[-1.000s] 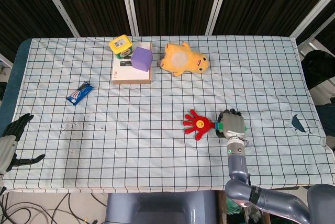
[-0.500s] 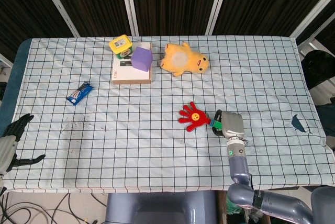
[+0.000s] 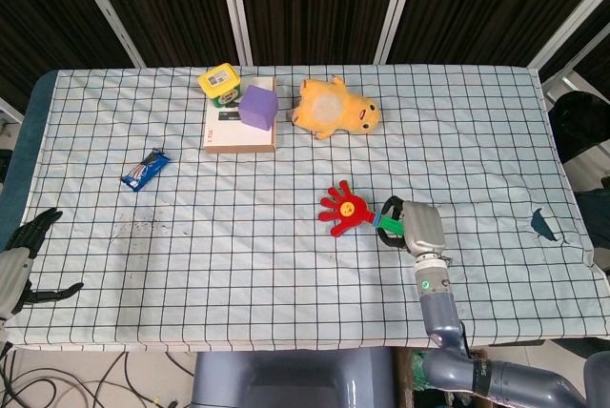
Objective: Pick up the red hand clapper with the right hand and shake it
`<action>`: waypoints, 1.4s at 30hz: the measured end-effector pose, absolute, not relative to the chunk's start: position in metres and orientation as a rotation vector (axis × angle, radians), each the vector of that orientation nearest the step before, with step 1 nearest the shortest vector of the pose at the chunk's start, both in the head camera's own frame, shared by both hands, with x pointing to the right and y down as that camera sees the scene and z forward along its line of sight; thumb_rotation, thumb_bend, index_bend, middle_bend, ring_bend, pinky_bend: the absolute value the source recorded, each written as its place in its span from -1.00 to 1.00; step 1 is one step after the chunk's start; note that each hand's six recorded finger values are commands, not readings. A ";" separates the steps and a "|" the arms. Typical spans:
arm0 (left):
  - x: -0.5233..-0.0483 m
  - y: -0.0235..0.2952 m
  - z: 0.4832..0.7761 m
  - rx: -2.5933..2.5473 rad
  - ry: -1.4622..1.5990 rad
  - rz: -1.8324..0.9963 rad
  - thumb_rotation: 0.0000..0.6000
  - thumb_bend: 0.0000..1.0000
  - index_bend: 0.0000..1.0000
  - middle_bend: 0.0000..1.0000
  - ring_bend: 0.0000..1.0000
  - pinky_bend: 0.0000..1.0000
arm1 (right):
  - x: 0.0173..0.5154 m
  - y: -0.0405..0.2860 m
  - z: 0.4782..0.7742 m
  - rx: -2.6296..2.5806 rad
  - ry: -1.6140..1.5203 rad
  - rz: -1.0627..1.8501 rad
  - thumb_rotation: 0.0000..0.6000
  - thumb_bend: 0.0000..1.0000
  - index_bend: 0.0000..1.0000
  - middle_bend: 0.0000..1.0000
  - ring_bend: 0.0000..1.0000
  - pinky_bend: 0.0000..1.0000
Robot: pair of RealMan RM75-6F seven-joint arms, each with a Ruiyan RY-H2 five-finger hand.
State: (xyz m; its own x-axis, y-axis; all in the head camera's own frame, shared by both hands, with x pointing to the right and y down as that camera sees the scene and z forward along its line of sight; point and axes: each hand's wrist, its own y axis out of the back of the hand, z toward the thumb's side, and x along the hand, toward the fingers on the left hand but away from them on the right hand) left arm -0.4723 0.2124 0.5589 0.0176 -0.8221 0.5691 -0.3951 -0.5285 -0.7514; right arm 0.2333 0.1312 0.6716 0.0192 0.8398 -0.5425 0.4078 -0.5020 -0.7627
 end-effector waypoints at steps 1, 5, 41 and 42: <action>-0.472 0.212 0.559 -1.921 1.243 -1.520 1.00 -1.00 -1.00 -1.00 -1.00 -0.98 | 0.233 0.131 0.668 -1.924 -1.288 1.458 1.00 0.48 0.61 0.52 0.29 0.30; -0.471 0.213 0.559 -1.923 1.238 -1.520 1.00 -1.00 -1.00 -1.00 -1.00 -0.98 | 0.230 0.131 0.653 -1.997 -1.374 1.345 1.00 0.48 0.61 0.52 0.29 0.30; -0.470 0.215 0.559 -1.930 1.231 -1.518 1.00 -1.00 -1.00 -1.00 -1.00 -0.98 | 0.245 0.144 0.636 -2.025 -1.029 1.274 1.00 0.48 0.62 0.53 0.30 0.32; -0.470 0.215 0.559 -1.930 1.232 -1.517 1.00 -1.00 -1.00 -1.00 -1.00 -0.98 | 0.245 0.143 0.635 -2.003 -1.018 1.282 1.00 0.48 0.62 0.53 0.30 0.32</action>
State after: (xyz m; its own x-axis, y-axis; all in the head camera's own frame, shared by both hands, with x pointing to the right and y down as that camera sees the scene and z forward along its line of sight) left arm -0.4701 0.2146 0.5589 0.0261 -0.8185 0.5739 -0.3939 -0.5361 -0.7466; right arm 0.2452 0.1431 0.6350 0.2594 0.8248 -0.5024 0.3028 -0.5634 -0.7687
